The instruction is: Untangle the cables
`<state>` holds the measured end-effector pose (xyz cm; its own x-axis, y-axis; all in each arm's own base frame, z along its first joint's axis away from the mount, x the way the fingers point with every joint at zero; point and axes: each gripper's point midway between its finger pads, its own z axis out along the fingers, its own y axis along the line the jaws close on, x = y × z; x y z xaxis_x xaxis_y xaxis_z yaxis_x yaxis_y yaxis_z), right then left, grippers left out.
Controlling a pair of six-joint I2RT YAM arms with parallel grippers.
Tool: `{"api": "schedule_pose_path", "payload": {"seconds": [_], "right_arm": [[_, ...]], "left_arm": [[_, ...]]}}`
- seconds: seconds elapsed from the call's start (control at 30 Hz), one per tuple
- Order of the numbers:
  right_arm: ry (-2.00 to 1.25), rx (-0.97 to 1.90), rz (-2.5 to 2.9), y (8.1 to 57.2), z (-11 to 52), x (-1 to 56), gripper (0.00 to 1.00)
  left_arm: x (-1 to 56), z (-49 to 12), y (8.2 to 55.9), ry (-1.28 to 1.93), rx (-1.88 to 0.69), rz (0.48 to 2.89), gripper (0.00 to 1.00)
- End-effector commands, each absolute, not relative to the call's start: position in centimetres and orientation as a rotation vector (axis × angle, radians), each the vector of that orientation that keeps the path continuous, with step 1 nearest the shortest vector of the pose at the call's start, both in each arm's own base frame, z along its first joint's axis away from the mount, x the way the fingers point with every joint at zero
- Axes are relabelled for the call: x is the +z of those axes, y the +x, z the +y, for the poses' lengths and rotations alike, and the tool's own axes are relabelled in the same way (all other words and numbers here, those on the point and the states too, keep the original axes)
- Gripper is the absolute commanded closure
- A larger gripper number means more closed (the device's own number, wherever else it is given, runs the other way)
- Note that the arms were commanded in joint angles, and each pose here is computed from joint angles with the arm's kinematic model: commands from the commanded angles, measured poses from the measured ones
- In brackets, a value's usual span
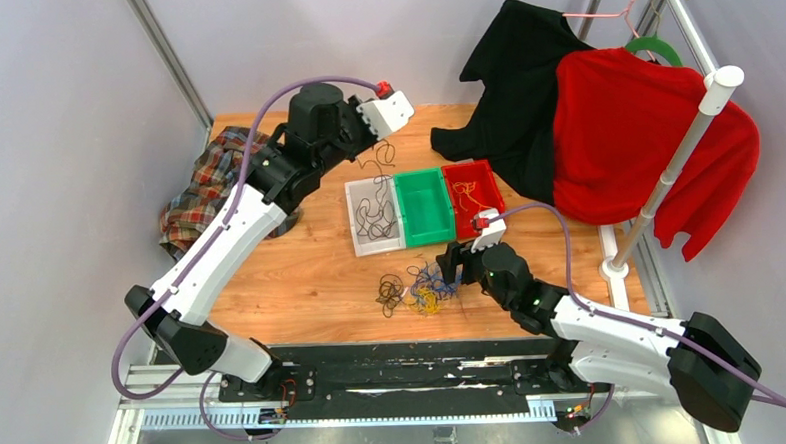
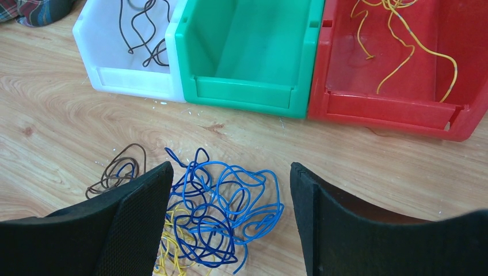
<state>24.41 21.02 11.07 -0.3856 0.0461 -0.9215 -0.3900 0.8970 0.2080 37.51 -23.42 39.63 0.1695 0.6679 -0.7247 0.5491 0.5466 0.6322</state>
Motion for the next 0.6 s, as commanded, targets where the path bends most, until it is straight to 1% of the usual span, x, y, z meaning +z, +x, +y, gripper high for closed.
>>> {"api": "schedule_pose_path", "payload": {"seconds": [0.0,0.1,0.3,0.4,0.47,0.57], "right_arm": [[-0.233,0.457,1.899,25.0,20.6,12.0,0.26],[-0.237,0.459,1.903,24.9,20.6,11.8,0.26],[-0.247,0.47,1.906,24.9,20.9,11.8,0.26],[-0.248,0.473,1.906,24.9,21.0,11.8,0.26],[-0.245,0.475,1.905,24.9,21.0,11.8,0.26],[-0.243,0.479,1.908,24.8,21.1,11.8,0.26]], "left_arm": [[39.0,-23.3,38.2,1.092,0.151,1.482,1.0],[41.3,-23.0,38.4,1.044,0.166,1.444,1.0],[52.1,-21.9,38.5,0.867,0.225,1.228,1.0],[56.1,-21.2,38.2,0.787,0.255,1.135,1.0],[56.9,-21.1,38.1,0.763,0.256,1.114,1.0],[56.2,-20.8,37.9,0.749,0.249,1.12,1.0]]}}
